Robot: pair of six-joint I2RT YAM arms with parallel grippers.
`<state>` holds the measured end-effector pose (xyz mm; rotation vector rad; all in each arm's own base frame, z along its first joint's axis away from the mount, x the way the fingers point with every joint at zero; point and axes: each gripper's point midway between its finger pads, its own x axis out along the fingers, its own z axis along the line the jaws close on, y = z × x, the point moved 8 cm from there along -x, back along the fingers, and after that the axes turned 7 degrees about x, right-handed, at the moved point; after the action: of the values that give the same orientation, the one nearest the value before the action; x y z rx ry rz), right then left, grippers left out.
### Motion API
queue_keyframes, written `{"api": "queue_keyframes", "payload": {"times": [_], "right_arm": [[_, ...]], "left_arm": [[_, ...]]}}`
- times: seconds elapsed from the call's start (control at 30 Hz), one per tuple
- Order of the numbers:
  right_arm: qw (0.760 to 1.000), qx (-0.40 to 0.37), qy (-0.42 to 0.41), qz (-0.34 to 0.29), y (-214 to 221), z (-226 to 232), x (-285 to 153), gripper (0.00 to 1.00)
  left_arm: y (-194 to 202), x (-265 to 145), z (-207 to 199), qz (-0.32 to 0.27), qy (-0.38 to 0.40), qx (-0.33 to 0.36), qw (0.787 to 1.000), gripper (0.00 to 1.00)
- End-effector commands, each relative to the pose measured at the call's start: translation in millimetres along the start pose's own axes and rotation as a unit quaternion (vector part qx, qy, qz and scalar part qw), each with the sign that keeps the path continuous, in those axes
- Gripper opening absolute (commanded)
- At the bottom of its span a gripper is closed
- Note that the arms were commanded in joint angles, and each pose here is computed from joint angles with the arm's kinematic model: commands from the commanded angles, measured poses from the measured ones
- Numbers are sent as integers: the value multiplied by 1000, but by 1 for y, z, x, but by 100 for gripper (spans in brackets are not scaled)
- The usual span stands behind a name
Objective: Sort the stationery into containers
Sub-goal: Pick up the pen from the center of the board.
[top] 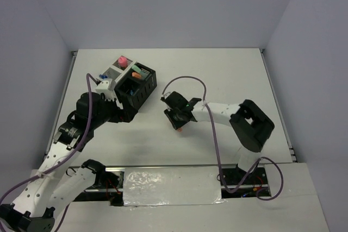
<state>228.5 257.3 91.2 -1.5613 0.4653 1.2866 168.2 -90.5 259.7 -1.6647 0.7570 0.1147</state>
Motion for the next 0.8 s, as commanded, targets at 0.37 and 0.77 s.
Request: {"api": "queue_keyframes", "payload": {"times": [0.37, 0.77], "right_arm": [[932, 46, -224, -282, -23, 60, -181, 0], [934, 59, -190, -295, -28, 68, -212, 0]], "left_arm": [[-27, 11, -50, -129, 208, -205, 948, 97], [-51, 25, -90, -150, 281, -166, 933, 90]]}}
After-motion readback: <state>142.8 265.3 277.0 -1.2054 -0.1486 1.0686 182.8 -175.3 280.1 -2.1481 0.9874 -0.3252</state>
